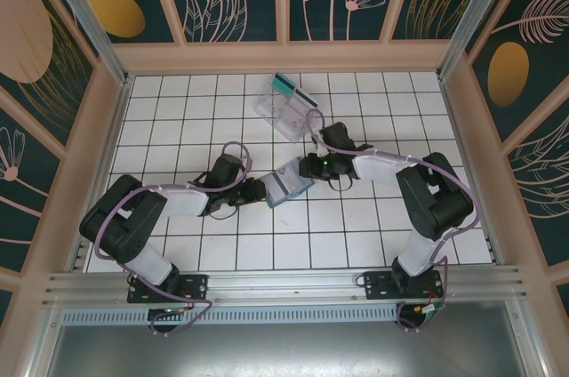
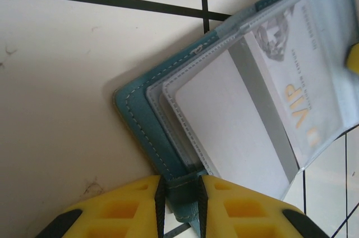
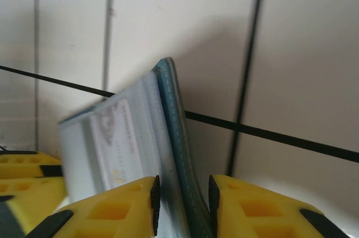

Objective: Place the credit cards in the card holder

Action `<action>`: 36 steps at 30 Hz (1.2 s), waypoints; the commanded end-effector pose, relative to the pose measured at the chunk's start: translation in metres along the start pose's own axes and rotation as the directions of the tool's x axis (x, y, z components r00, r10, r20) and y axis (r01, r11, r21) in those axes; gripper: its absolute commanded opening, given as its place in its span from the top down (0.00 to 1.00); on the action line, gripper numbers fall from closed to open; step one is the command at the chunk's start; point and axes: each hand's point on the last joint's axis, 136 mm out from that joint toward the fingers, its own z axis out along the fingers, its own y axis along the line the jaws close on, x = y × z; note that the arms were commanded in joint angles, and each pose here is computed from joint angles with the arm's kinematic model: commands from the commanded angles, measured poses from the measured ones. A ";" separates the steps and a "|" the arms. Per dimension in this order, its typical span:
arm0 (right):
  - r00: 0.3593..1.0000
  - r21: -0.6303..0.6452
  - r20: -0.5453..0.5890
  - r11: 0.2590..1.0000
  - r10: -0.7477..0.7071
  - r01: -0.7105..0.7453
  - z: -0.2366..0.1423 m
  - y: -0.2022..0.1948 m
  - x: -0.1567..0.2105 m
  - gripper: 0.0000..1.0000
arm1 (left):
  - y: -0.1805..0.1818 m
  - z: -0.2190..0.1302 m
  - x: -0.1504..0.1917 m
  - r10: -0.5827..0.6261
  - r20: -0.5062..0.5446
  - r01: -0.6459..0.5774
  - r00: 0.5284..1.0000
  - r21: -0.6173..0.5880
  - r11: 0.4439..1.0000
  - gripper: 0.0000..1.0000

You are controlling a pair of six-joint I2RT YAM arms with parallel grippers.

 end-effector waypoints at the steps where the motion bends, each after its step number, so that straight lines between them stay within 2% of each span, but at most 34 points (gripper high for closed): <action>1: 0.996 -0.045 -0.019 0.995 -0.091 0.090 -0.006 0.037 0.006 0.69 | 0.005 0.010 0.007 -0.003 -0.037 0.002 0.999 -0.018 1.000 0.75; 6: 0.992 -0.022 -0.007 0.991 -0.128 0.128 -0.006 0.048 0.007 0.69 | 0.006 0.009 0.007 0.000 -0.035 -0.001 0.999 -0.024 1.000 0.75; 15: 0.976 0.019 -0.053 0.977 -0.213 0.214 0.007 0.062 0.022 0.68 | 0.008 0.011 0.009 -0.004 -0.039 0.003 0.999 -0.025 1.000 0.75; 17: 0.973 0.034 -0.056 0.974 -0.223 0.225 0.009 0.062 0.024 0.65 | 0.007 0.010 0.008 -0.004 -0.039 0.003 0.999 -0.024 1.000 0.75; 21: 0.973 0.074 -0.069 0.972 -0.219 0.224 0.014 0.051 0.026 0.65 | 0.007 0.007 0.006 0.011 -0.034 -0.012 0.999 -0.041 0.999 0.74; 26: 0.977 0.078 -0.065 0.976 -0.201 0.206 0.015 0.044 0.025 0.64 | 0.015 -0.002 0.002 0.040 -0.012 -0.041 0.999 -0.110 0.993 0.58; 29: 0.973 0.051 -0.066 0.974 -0.219 0.223 0.015 0.050 0.027 0.61 | 0.015 -0.006 0.000 0.049 -0.002 -0.048 0.999 -0.115 0.992 0.58; 31: 0.966 0.035 -0.069 0.968 -0.248 0.250 0.015 0.056 0.028 0.57 | 0.014 -0.005 0.000 0.044 -0.003 -0.044 0.999 -0.111 0.993 0.59; 32: 0.962 0.011 -0.078 0.965 -0.262 0.263 0.015 0.060 0.031 0.56 | 0.015 -0.005 0.000 0.035 0.003 -0.035 0.999 -0.116 0.993 0.63; 34: 0.961 -0.017 -0.094 0.966 -0.260 0.260 0.016 0.064 0.034 0.55 | 0.014 -0.011 -0.006 0.022 0.047 -0.016 0.999 -0.110 0.994 0.72; 36: 0.961 -0.040 -0.105 0.966 -0.257 0.254 0.017 0.064 0.037 0.56 | 0.013 -0.025 -0.019 0.023 0.120 -0.007 0.993 -0.135 0.991 0.76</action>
